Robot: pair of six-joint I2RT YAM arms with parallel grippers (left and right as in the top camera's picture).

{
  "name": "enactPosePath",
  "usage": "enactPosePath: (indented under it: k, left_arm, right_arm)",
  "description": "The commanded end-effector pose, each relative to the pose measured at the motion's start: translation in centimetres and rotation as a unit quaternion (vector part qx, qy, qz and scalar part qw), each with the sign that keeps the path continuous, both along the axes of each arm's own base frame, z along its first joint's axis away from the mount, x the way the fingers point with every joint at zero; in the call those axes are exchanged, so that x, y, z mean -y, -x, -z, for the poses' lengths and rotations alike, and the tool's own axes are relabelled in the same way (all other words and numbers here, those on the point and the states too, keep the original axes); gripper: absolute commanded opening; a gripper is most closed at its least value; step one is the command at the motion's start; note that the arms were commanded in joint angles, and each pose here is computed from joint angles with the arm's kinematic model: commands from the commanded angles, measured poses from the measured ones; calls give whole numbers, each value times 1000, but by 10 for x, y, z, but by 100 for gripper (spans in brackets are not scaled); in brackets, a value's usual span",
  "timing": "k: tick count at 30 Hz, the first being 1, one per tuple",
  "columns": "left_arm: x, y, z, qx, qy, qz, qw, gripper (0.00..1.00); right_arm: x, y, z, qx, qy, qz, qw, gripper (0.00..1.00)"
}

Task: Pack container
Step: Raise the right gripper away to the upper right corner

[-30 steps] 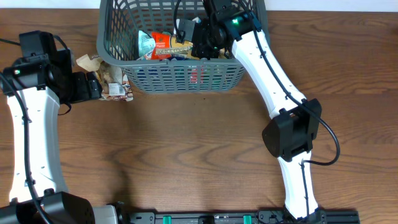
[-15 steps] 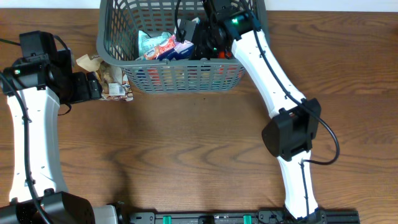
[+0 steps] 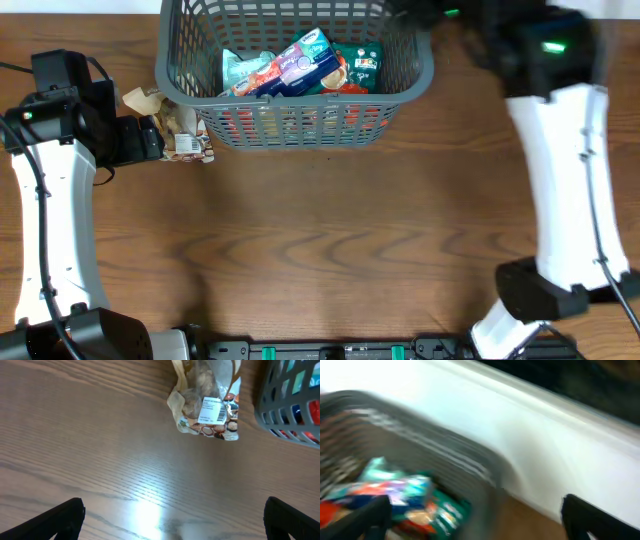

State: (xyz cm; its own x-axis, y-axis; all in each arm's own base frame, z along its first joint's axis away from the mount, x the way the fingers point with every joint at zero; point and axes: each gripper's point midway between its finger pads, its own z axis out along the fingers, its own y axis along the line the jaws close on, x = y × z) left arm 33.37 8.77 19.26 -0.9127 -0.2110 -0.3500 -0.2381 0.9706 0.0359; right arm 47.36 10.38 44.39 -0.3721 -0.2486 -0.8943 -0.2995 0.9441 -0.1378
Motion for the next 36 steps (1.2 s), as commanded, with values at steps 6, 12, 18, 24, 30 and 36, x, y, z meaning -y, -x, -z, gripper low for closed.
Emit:
enactPosePath:
  k: [6,12,18,24,30,36]
  left_arm:
    - [-7,-5,-4,8,-30,23,999,99]
    - [-14,-31,-3,60,1,-75,995,99]
    - [-8,-61,-20,109,46,-101,988,98]
    - [-14,-90,-132,238,28,-87,967,99]
    - [-22,-111,-167,266,36,-107,957,99]
    - [-25,-126,-93,164,50,-119,978,99]
  right_arm:
    - [184,43,61,-145,-117,342,921,99]
    - [234,70,100,-227,-121,383,887,99]
    - [243,71,114,-252,-102,375,886,99]
    - [243,68,125,-269,-98,372,883,99]
    - [241,66,135,-286,-97,361,882,99]
    - [238,66,136,-291,-88,347,887,99]
